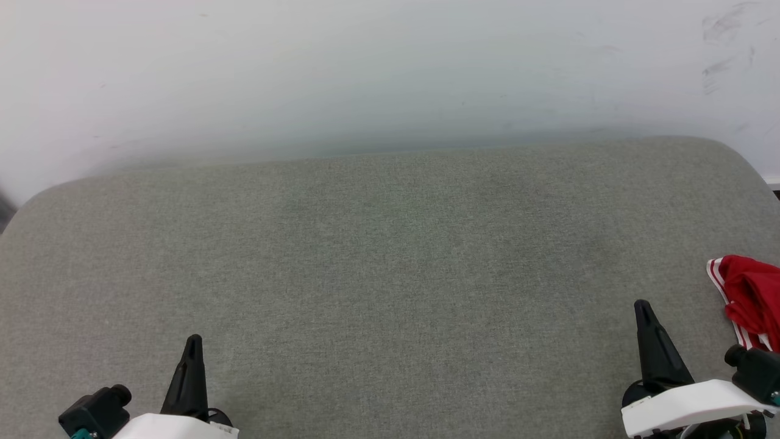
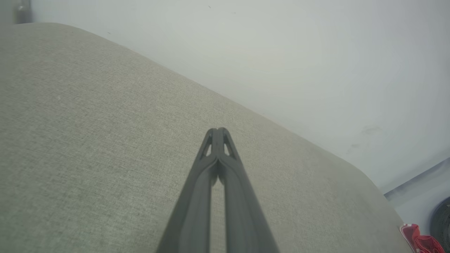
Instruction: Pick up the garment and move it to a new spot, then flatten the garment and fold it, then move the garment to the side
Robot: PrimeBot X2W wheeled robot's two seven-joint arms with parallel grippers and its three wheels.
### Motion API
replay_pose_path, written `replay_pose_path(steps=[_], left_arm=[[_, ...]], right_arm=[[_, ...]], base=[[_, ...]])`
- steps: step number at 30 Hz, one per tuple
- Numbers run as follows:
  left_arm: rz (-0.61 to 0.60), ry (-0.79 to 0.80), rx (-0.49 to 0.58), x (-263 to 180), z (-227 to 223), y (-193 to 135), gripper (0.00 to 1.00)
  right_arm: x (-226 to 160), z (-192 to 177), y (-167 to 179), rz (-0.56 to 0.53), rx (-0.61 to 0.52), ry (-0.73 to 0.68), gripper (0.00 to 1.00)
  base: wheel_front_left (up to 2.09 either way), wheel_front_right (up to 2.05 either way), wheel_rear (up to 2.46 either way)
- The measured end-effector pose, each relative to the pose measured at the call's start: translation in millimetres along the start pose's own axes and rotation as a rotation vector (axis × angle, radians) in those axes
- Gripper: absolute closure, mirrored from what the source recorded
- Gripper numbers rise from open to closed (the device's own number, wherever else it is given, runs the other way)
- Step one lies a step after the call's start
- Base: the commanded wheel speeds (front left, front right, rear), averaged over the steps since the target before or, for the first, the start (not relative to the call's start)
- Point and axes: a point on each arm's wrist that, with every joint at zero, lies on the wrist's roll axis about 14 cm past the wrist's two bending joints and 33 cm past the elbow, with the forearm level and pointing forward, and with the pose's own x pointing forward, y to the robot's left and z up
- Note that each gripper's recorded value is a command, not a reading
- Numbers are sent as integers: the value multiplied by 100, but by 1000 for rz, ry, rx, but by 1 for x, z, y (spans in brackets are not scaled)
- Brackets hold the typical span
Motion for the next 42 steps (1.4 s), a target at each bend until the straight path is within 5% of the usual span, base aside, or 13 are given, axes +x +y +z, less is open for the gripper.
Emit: replay_pose_path(steps=[42], left_arm=[[29,51,-545,19,-4,-1,100]], right_arm=[[14,0,-10,-64,566,25,100]], base=[[0,0,0]])
